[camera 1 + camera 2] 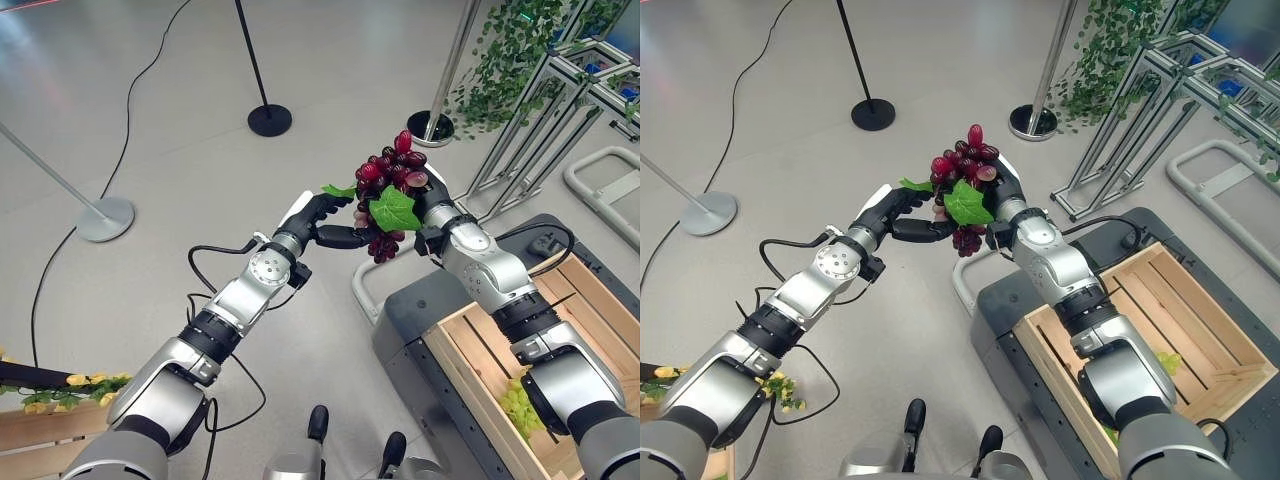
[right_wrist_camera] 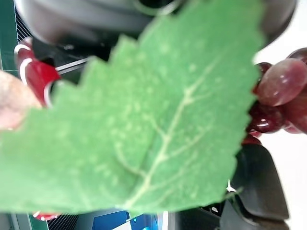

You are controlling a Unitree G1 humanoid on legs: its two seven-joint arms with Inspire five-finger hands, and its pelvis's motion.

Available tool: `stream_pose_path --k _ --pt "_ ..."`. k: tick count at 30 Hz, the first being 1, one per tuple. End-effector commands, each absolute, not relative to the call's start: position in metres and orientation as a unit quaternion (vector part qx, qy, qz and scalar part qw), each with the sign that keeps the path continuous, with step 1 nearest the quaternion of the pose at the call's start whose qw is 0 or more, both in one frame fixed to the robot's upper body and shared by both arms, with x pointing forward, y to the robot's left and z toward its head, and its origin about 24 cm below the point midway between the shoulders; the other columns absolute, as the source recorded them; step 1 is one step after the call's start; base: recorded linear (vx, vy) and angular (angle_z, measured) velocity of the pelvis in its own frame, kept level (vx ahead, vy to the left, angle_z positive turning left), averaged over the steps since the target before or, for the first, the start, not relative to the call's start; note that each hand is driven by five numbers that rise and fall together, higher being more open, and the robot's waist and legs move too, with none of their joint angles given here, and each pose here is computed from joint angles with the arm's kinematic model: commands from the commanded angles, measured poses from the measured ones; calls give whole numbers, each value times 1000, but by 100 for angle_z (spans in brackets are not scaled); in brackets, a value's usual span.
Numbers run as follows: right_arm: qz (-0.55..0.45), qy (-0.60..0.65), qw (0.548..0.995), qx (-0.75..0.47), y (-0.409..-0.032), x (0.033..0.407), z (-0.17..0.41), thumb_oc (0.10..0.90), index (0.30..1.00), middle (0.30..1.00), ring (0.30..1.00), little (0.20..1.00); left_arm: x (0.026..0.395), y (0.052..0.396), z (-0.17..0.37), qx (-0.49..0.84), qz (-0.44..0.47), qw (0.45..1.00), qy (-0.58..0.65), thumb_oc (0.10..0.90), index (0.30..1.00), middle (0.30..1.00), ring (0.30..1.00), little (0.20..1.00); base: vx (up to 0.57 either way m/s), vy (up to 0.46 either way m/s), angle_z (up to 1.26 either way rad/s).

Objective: Pick up the fruits from the basket on one side to the basket on the other side

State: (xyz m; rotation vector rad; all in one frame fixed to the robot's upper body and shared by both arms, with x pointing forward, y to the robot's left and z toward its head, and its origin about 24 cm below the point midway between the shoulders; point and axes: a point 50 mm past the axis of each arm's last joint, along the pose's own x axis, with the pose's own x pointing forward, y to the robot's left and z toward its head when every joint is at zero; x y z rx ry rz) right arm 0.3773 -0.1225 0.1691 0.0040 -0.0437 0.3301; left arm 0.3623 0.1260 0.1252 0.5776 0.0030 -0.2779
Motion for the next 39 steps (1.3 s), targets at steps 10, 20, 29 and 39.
stream_pose_path --k 10,20,29,39 --pt "267 -141 943 141 -82 364 220 400 300 300 300 300 332 78 60 60 -281 954 85 800 900 900 900 900 0 0 0" --pt "316 -67 915 243 -61 358 202 400 300 300 300 300 332 76 75 -77 -272 959 24 800 900 900 900 900 0 0 0" --pt "323 -9 917 233 -53 357 184 400 300 300 300 300 342 94 85 -42 -175 984 -9 800 900 900 900 900 0 0 0" --pt "290 -20 938 190 -70 361 181 400 300 300 300 300 344 116 76 -2 -145 989 16 800 900 900 900 900 0 0 0"
